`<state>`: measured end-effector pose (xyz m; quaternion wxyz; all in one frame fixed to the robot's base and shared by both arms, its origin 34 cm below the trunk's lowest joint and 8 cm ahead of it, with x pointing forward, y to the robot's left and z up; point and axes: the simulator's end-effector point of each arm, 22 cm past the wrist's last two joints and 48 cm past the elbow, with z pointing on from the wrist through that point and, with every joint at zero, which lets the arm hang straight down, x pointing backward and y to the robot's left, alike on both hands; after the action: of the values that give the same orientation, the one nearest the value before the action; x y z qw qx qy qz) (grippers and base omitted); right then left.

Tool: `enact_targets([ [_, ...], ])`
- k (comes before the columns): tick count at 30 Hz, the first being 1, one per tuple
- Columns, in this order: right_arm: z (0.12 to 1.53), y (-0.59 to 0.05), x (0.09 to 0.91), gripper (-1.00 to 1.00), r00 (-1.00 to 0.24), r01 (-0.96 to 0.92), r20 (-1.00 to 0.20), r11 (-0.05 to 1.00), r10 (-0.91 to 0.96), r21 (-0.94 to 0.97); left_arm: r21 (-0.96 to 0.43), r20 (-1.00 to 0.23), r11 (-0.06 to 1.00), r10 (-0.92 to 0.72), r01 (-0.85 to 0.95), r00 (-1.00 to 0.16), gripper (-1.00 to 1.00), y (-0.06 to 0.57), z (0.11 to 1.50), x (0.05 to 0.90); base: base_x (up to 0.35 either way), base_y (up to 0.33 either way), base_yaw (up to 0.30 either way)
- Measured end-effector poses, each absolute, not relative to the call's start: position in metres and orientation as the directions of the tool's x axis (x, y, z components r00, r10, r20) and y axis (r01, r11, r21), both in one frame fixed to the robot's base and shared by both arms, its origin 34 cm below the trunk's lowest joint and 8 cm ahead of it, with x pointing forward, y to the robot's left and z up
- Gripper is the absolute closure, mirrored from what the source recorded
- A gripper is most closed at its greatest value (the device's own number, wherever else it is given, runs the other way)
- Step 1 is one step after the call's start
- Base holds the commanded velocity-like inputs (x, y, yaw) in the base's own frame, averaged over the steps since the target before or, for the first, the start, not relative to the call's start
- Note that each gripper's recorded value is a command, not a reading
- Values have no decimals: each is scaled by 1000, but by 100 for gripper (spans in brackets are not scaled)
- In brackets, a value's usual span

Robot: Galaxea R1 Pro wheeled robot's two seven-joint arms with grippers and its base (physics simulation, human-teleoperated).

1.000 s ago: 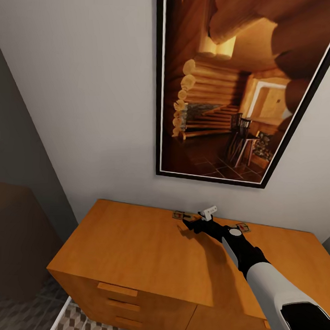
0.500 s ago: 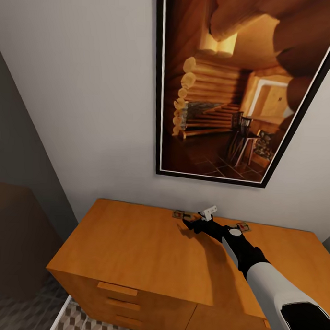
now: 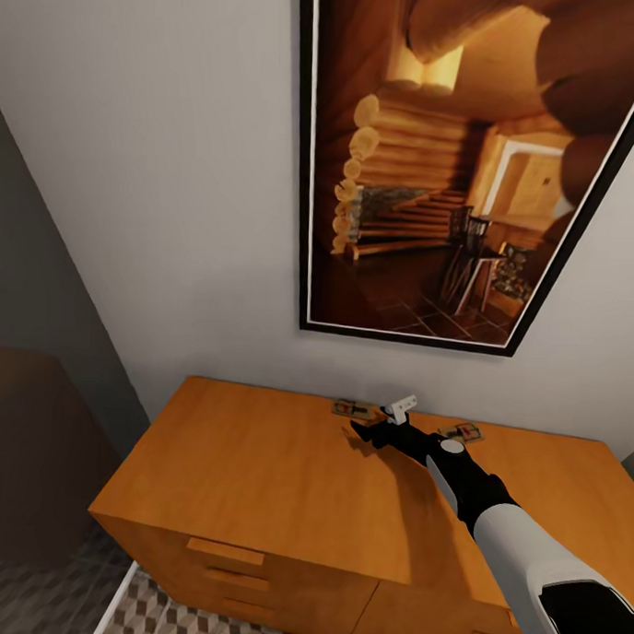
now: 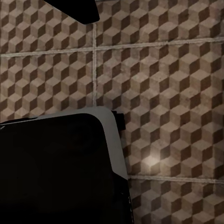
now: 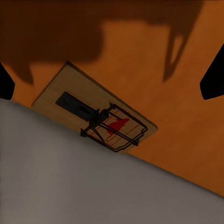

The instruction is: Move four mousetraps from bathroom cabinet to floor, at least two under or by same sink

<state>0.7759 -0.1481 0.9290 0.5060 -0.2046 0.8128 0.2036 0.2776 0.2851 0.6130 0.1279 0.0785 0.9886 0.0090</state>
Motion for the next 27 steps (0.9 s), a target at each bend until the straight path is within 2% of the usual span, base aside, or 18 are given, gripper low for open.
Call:
enact_targets([
  [27,926,-148,776,-100,-406,-539,-905,833,-128,124,38,-248,988,157,153,-956,-100,286,612,276,0,0,0],
])
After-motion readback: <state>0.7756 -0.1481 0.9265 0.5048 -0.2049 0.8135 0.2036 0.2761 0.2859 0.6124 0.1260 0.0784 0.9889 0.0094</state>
